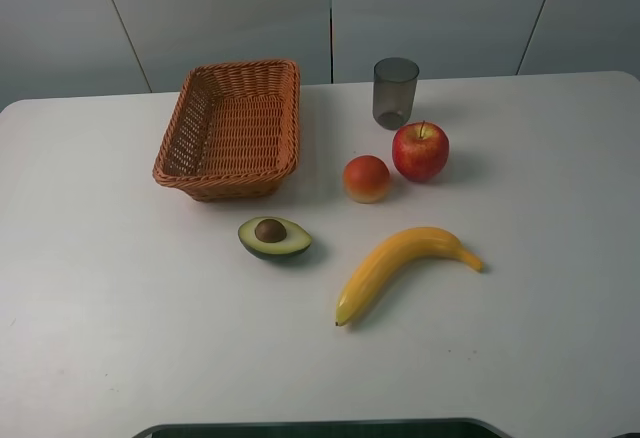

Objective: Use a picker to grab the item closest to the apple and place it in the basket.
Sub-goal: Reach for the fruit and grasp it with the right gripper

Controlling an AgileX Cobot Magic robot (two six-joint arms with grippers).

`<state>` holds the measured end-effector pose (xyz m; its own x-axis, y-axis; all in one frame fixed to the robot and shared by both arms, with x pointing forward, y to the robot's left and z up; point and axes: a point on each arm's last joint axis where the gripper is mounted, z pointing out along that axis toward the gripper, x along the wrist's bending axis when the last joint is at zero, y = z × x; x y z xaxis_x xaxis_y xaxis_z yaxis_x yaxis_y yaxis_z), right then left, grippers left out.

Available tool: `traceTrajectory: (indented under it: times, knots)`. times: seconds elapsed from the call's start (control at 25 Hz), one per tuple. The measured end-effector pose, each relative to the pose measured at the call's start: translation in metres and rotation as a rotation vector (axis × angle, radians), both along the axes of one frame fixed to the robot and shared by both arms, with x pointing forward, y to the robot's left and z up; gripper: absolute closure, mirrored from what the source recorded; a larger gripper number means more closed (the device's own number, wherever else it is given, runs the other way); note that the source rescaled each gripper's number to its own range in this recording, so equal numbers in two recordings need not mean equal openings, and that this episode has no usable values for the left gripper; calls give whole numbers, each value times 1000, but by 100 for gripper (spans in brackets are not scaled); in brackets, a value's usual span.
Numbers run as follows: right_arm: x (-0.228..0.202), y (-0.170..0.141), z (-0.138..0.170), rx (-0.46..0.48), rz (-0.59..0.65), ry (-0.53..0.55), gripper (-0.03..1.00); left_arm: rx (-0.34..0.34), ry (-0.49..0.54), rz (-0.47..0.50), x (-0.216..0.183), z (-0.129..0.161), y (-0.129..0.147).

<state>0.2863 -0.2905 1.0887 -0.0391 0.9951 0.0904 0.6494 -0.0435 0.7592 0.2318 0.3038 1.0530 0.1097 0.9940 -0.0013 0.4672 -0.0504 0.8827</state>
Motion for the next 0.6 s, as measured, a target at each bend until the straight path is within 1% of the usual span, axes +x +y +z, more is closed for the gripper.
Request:
traceTrajectory:
  times: [0.16,0.28,0.4,0.6]
  knots:
    - [34,-1,3,-7,-3,123,-3,0,0,0,0,0,0]
    - [55,1,-3,-11,12,213,-3,2,0,-1,0,0,0]
    - [72,11,-12,-29,102,293,-3,2,0,-1,0,0,0]
    - [96,40,-16,-111,337,316,-3,2,0,-1,0,0,0]
